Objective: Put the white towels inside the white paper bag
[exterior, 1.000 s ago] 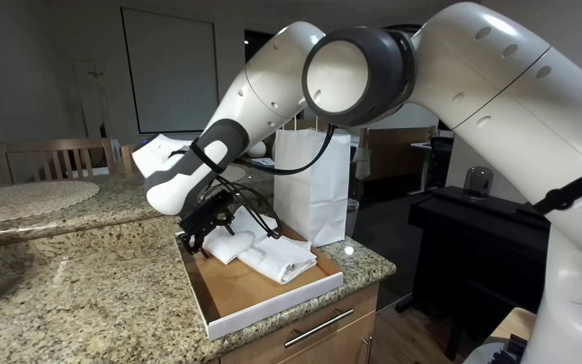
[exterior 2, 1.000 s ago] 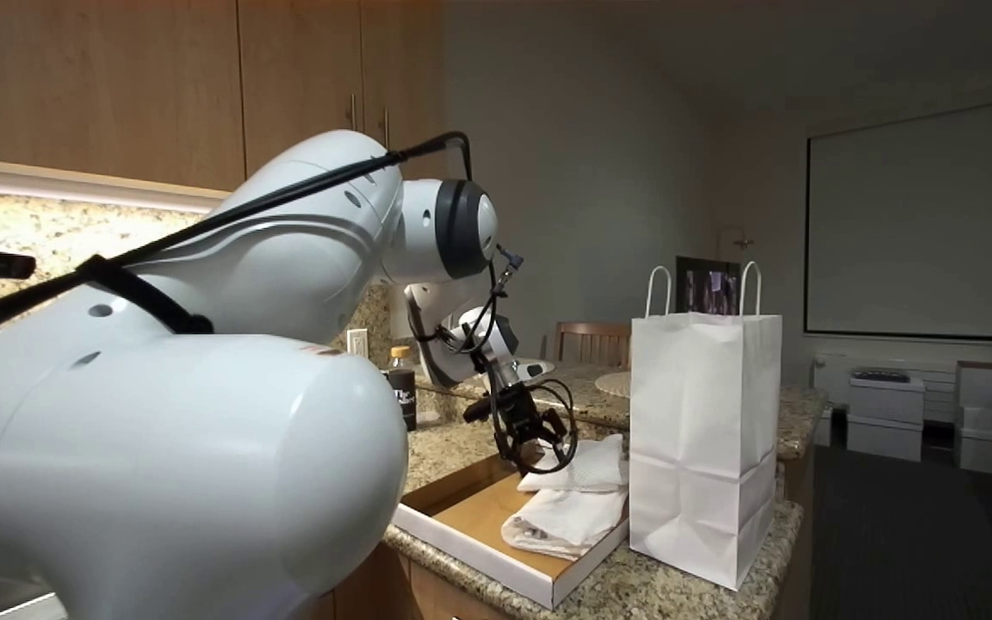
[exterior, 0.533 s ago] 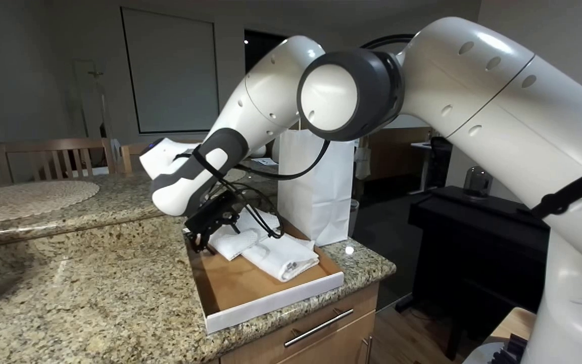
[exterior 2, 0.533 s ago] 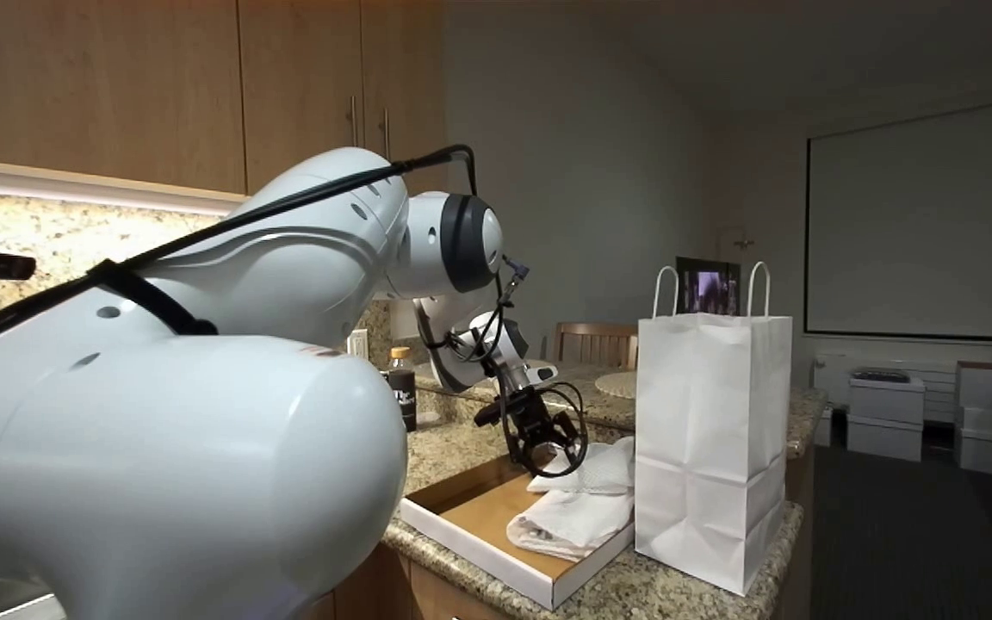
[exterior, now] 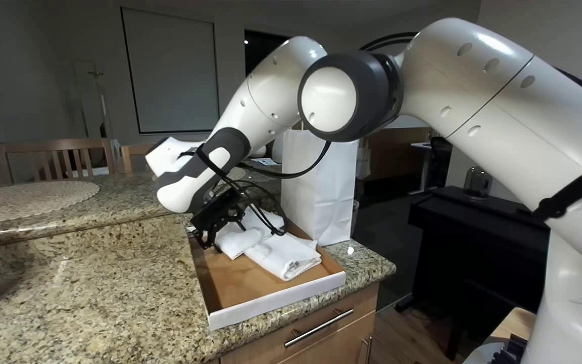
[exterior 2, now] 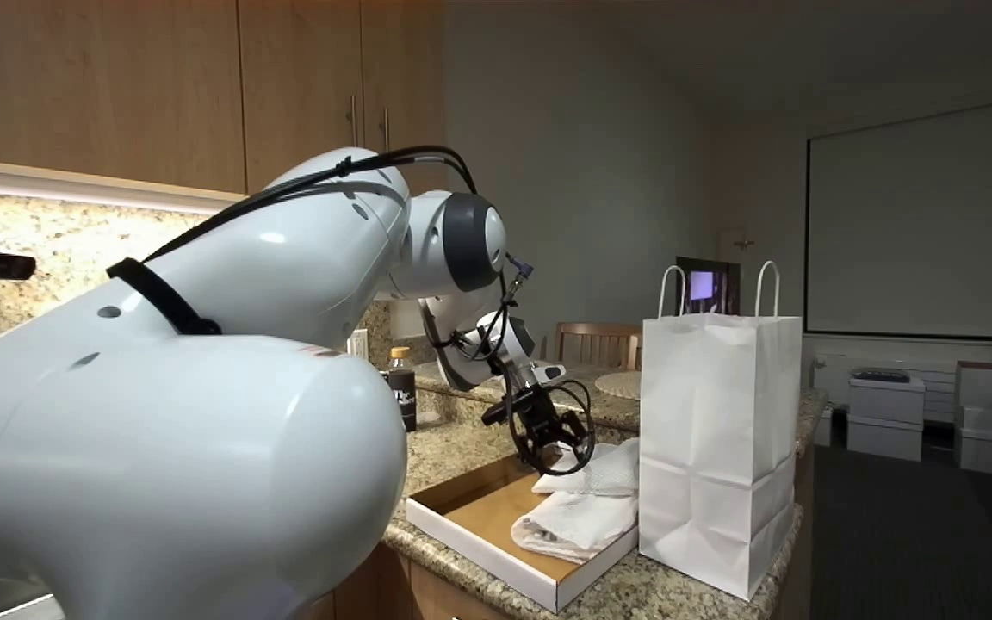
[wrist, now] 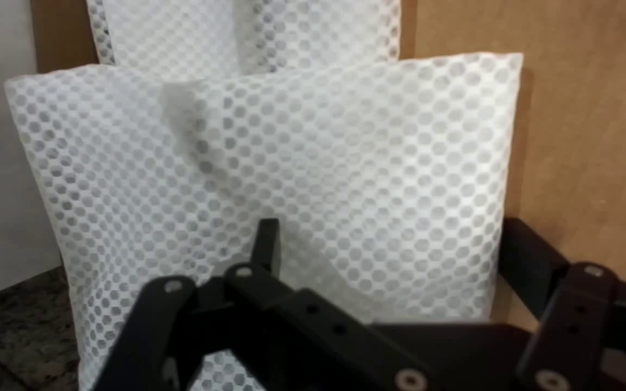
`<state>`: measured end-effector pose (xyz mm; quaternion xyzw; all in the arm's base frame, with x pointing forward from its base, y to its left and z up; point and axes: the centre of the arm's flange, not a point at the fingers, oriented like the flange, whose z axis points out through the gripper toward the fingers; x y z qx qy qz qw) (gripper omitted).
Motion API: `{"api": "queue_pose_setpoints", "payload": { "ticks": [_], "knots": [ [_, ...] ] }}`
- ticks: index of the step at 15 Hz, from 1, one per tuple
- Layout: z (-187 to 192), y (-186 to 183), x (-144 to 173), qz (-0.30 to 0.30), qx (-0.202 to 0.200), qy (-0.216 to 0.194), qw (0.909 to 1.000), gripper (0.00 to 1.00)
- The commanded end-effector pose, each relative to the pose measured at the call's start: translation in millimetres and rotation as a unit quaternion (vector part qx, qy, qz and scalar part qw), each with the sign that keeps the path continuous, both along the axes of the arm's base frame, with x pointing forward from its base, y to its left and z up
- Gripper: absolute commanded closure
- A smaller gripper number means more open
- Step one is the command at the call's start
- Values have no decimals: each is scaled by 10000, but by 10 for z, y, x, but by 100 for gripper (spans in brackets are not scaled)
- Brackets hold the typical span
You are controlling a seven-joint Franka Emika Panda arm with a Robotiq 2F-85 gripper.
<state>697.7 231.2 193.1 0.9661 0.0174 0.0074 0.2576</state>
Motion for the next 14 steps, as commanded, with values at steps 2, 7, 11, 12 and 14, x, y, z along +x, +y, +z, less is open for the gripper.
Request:
{"api": "queue_pose_setpoints", "payload": {
  "ticks": [2, 7, 11, 12, 14],
  "knots": [
    [7, -92, 42, -147, 22, 201, 9997, 0],
    [99, -157, 19, -236, -40, 125, 9996, 0],
    [33, -215, 56, -303, -145, 309, 9990, 0],
    [38, -218, 51, -306, -167, 331, 9988, 25],
    [60, -213, 41, -308, -168, 309, 9989, 33]
  ]
}}
